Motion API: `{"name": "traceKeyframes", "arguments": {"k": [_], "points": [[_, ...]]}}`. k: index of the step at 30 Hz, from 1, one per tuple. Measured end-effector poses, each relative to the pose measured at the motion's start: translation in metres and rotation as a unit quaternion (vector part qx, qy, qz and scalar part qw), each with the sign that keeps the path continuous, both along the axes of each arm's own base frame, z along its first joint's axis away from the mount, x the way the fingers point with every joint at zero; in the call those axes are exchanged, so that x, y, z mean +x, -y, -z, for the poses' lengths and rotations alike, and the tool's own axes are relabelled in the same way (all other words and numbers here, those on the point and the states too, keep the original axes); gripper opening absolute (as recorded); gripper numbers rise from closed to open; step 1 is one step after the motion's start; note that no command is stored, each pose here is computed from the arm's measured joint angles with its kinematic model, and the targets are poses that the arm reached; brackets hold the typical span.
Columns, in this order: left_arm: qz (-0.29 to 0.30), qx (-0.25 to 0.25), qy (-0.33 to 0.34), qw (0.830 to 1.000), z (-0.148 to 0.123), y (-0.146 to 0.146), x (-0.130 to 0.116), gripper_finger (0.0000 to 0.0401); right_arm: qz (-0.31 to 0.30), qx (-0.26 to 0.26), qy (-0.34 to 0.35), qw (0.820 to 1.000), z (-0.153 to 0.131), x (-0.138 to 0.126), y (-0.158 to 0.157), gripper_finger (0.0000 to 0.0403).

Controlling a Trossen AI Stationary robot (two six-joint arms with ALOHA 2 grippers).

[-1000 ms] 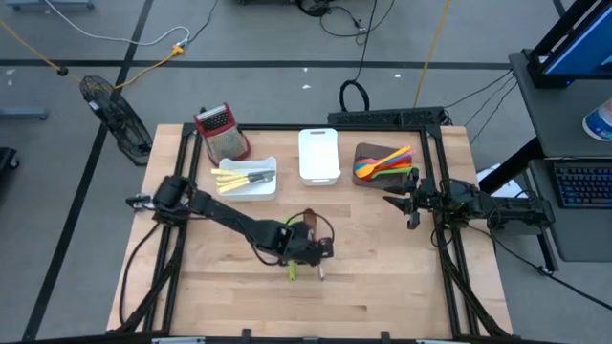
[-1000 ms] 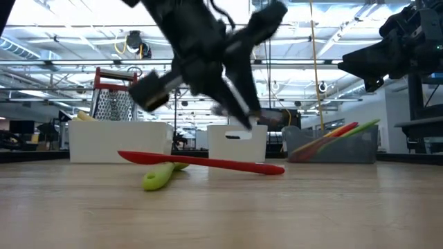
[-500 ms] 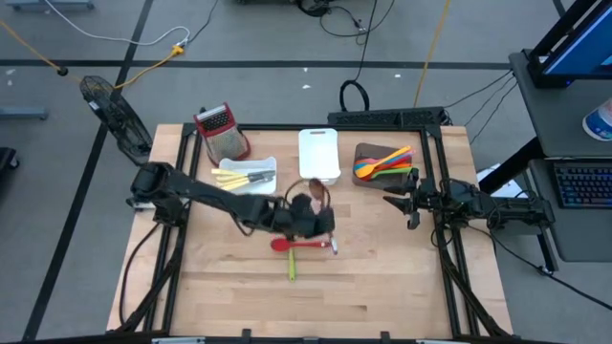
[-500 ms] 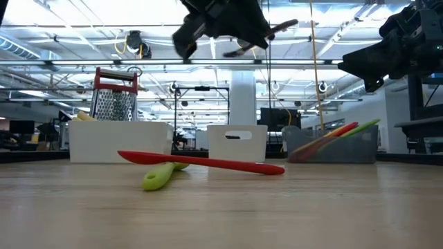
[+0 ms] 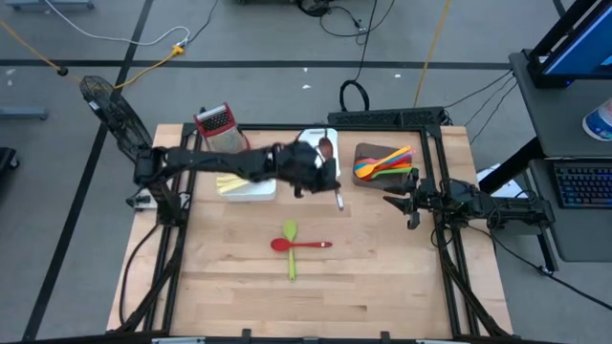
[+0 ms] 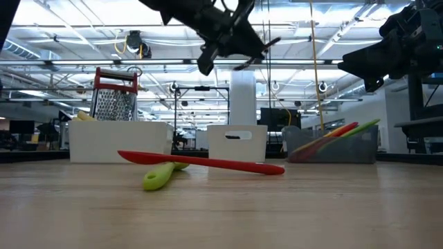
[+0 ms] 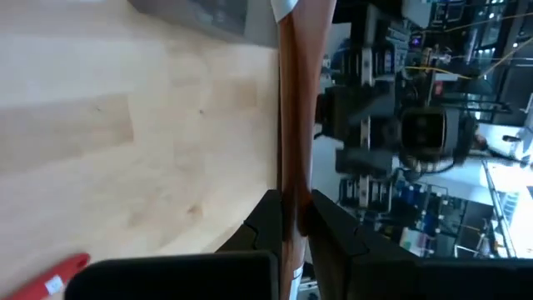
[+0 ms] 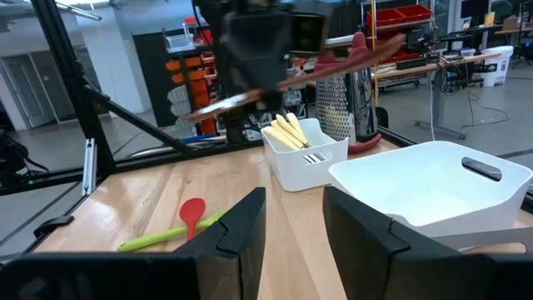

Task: Pick & Place Kitchen Items
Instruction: Put the brown serving spoon into the right white bin

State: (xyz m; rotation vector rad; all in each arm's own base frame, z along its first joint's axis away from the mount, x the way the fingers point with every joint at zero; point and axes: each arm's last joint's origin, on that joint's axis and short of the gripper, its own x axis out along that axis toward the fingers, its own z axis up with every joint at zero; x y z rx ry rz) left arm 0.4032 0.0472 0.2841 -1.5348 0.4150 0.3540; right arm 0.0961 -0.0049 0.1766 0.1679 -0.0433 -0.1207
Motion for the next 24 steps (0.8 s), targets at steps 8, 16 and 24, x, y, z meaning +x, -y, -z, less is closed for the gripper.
{"name": "traceKeyframes", "arguments": {"k": [8,16,24], "points": [[0.003,-0.043,-0.019,0.999,0.004,-0.059,-0.016,0.0025,0.000,0.000,0.000,1.000,0.000,0.000,0.000,0.0114],[-0.002,-0.098,-0.071,0.993,0.014,-0.089,-0.034,0.0026,0.000,0.000,0.000,1.000,0.000,0.000,0.000,0.0114],[-0.014,-0.131,-0.068,0.989,0.014,-0.103,-0.040,0.0026,0.000,0.000,0.000,1.000,0.000,0.000,0.000,0.0114]]}}
